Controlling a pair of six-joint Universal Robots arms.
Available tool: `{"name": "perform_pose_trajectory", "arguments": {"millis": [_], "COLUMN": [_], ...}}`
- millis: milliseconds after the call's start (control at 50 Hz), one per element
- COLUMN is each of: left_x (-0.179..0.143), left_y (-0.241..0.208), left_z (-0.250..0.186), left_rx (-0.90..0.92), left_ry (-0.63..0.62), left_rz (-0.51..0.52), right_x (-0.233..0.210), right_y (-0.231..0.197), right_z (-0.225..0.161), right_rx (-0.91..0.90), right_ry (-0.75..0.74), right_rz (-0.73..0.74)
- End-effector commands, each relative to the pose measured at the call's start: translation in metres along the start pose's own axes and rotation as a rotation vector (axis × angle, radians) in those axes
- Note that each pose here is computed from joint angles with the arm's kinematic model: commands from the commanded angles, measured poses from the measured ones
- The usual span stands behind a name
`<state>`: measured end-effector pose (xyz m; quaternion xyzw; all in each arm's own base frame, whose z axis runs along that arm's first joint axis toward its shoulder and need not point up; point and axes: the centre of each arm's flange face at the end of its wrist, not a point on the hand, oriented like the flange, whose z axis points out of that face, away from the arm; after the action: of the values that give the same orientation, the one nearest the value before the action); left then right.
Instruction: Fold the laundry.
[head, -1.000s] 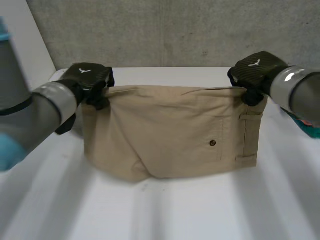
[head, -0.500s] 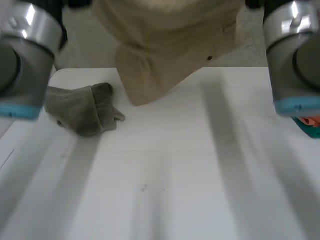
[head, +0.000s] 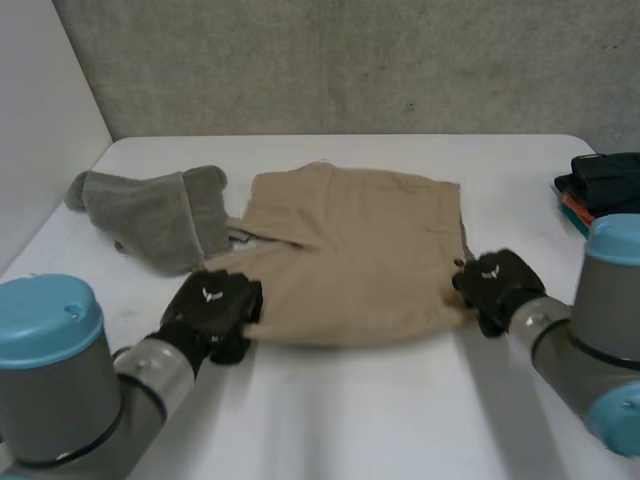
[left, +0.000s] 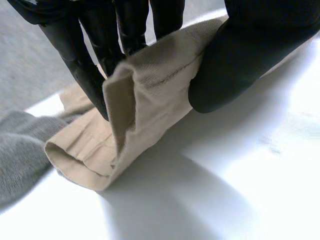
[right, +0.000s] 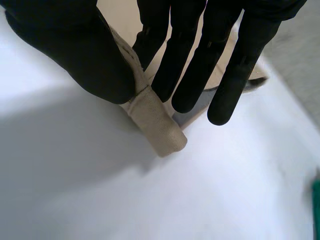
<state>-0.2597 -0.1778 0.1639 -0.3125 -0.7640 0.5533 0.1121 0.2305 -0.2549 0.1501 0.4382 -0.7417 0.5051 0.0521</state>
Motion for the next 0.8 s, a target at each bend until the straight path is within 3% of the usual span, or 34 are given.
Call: {"name": "perform_pose_trajectory", "arguments": {"millis": [20, 140, 280, 420, 560, 680, 800], "left_x": [0.020, 0.033, 0.037, 0.041, 0.028, 0.006, -0.008], "left_y": [-0.001, 0.009, -0.001, -0.014, -0.034, -0.070, -0.096], "left_z": [-0.057, -0.079, -0.081, -0.087, -0.027, 0.056, 0.130], "left_rx": [-0.163, -0.340, -0.380, -0.507, -0.337, -0.037, 0.234], "left_ry": [0.101, 0.187, 0.222, 0.295, 0.201, 0.016, -0.094], "left_rz": [0.012, 0.032, 0.052, 0.182, 0.227, 0.245, 0.291], "right_x": [0.008, 0.010, 0.008, 0.015, 0.028, 0.049, 0.053], "right_y": [0.000, 0.000, 0.004, 0.008, -0.006, -0.027, -0.038], "right_z": [-0.058, -0.079, -0.081, -0.084, -0.058, -0.015, 0.029], "right_rx": [-0.193, -0.227, -0.253, -0.307, -0.200, -0.033, 0.118], "right_ry": [-0.169, -0.248, -0.292, -0.371, -0.237, -0.022, 0.134], "right_rz": [-0.136, -0.161, -0.176, -0.248, -0.173, -0.027, 0.002]}}
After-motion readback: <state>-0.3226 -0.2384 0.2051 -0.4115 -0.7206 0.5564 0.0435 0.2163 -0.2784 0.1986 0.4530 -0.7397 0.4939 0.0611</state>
